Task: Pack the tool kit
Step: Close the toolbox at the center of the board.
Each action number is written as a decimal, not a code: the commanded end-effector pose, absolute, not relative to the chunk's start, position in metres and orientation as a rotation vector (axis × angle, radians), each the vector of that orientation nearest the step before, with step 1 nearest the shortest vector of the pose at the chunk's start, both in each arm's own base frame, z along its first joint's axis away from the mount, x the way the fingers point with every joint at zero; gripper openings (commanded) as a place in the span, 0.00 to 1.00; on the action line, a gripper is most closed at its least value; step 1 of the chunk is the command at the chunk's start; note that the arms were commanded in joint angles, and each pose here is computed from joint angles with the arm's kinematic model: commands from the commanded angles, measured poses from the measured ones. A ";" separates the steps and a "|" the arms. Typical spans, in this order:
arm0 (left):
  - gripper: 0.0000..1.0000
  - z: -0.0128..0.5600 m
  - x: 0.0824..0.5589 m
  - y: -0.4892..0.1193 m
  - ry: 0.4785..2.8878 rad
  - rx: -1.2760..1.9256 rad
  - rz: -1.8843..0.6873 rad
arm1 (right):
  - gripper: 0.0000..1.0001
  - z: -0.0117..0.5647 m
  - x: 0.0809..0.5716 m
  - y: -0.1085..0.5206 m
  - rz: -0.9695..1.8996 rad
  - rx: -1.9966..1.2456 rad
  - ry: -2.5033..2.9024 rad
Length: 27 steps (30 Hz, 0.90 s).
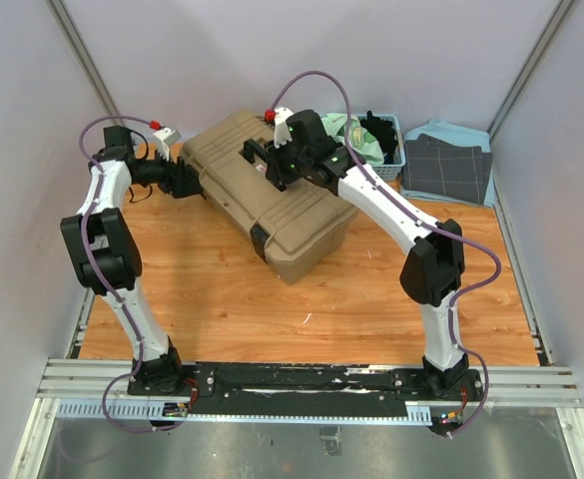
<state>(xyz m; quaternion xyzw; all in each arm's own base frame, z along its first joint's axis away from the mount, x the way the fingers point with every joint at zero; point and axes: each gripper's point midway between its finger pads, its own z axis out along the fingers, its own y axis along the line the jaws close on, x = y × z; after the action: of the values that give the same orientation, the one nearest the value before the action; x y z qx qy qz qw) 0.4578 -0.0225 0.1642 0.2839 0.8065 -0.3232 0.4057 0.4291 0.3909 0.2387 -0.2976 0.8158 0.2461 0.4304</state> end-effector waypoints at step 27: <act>0.00 0.268 0.441 -0.070 1.734 0.803 -0.894 | 0.01 0.226 0.408 0.417 0.755 -0.801 2.007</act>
<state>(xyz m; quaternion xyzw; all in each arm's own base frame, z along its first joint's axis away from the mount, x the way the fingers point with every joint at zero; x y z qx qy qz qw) 0.4632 -0.0218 0.2211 0.2912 0.7809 -0.2752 0.4793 0.4327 0.3941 0.2388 -0.2861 0.8086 0.2573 0.4451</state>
